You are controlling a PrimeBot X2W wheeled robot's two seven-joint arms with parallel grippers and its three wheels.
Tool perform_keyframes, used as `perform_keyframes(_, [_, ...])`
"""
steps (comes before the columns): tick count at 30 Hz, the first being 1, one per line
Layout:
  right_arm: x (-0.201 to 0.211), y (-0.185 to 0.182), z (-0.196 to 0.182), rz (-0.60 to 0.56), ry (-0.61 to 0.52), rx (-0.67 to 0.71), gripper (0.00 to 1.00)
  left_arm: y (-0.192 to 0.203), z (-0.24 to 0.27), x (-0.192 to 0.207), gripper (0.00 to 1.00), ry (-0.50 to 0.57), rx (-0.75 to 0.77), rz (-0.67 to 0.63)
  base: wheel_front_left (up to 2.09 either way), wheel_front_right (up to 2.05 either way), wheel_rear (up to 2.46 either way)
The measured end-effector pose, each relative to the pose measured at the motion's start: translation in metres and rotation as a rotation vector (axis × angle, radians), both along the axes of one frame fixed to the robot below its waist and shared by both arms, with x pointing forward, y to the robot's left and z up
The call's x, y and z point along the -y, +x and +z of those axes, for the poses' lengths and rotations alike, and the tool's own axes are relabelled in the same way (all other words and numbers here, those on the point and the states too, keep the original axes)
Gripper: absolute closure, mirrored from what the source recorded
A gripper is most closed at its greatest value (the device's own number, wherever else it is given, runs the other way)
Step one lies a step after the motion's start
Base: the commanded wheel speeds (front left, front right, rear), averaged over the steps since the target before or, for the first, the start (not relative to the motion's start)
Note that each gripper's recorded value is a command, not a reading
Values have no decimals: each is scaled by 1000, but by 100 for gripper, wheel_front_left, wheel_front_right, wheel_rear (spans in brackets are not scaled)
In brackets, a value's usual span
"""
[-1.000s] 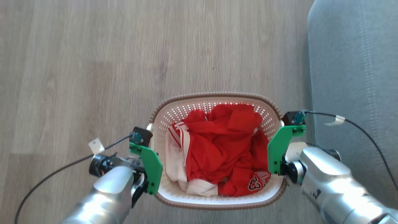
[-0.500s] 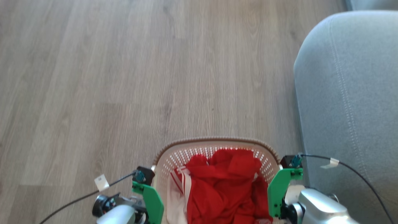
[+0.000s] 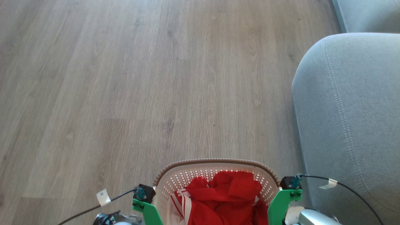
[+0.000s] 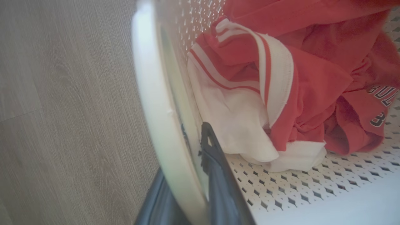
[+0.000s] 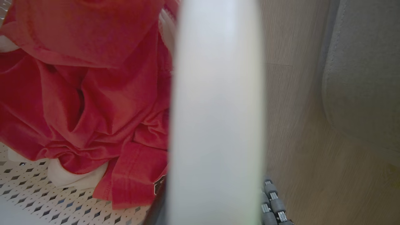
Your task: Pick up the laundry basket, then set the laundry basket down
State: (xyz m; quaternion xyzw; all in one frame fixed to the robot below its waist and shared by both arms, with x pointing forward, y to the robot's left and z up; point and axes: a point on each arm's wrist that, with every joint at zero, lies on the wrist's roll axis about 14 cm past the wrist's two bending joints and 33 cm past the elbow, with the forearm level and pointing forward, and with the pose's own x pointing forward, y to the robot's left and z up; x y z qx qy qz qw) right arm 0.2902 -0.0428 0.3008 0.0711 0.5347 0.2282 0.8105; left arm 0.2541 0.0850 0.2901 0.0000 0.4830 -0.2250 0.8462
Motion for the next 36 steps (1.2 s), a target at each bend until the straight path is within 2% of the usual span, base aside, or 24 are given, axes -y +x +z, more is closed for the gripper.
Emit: perform_keyframes(36, [-7, 14, 9, 31, -2, 38, 100, 13, 6, -5, 100, 12, 23, 3, 0, 0, 0])
